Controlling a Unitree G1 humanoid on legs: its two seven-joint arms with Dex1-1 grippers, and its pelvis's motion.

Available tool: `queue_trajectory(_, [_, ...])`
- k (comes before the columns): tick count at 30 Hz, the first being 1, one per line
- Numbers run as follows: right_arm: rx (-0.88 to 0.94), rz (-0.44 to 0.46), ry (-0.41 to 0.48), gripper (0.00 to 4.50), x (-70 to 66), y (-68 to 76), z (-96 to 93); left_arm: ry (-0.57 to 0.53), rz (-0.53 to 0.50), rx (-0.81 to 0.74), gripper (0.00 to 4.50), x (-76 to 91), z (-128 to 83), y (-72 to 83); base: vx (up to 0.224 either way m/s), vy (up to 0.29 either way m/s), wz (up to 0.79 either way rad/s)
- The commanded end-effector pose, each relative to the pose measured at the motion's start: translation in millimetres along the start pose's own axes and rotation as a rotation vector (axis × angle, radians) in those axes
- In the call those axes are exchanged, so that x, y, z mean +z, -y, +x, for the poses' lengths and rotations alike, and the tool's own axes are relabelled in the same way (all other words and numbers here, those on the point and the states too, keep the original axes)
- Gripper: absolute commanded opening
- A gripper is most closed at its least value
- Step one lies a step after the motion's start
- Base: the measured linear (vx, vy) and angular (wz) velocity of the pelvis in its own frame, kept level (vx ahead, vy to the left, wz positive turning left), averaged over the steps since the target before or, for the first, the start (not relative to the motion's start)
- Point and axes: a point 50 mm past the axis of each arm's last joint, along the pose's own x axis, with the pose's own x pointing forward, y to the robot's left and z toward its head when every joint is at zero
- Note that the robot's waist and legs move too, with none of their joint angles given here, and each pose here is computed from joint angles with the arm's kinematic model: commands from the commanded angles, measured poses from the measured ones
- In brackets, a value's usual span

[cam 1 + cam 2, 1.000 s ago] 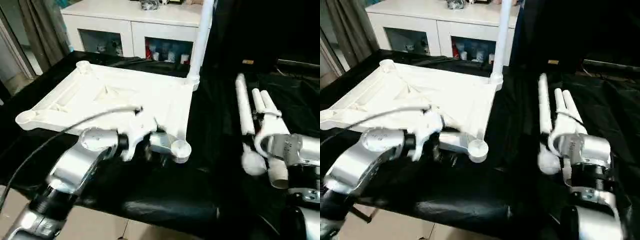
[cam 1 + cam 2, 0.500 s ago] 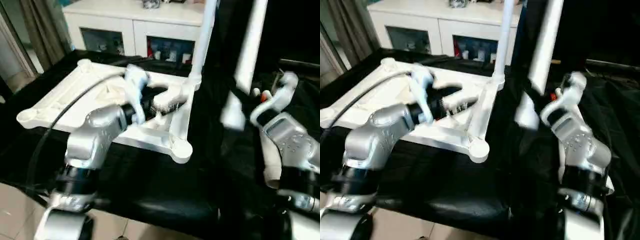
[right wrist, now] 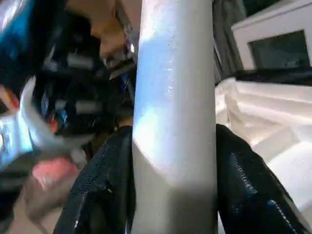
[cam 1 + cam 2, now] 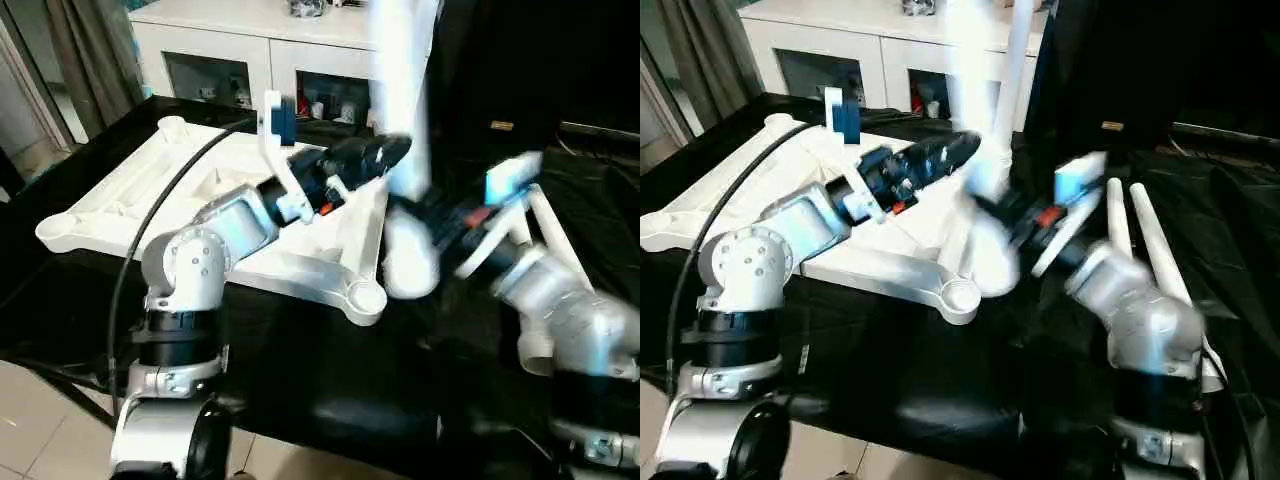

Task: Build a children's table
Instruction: Pick table leg

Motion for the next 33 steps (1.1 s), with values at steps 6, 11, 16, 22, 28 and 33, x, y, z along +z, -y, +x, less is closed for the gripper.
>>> queue_trajectory(6, [-0.001,-0.106,-0.088,1.87,-12.4,-5.8,11.3,-0.018,-0.037,0.082,4.5,-2.5,2.1,-3.4,0.0,0.0,0.0])
queue_trajectory(11, [-0.016,-0.127,-0.099,1.87,-14.1,-5.2,14.1,-0.012,-0.051,0.14,4.5,-2.2,-1.5,-9.7,0.0,0.0,0.0])
queue_trajectory(16, [-0.047,-0.154,-0.099,1.87,-15.0,-1.8,17.0,-0.012,-0.038,0.175,4.14,-1.8,-4.8,-12.5,0.0,0.0,0.0])
queue_trajectory(22, [-0.072,-0.165,-0.087,1.87,-14.1,-0.4,19.5,-0.035,-0.041,0.181,3.73,-4.8,-5.5,-12.4,0.0,0.0,0.0])
queue_trajectory(28, [-0.082,-0.176,-0.086,1.87,-14.6,0.3,20.9,-0.045,-0.037,0.171,3.27,-5.5,-4.8,-11.6,0.0,0.0,0.0])
queue_trajectory(33, [-0.082,-0.182,-0.085,1.87,-14.9,-0.2,21.7,-0.065,-0.023,0.165,2.8,-7.2,-4.5,-10.9,0.0,0.0,0.0])
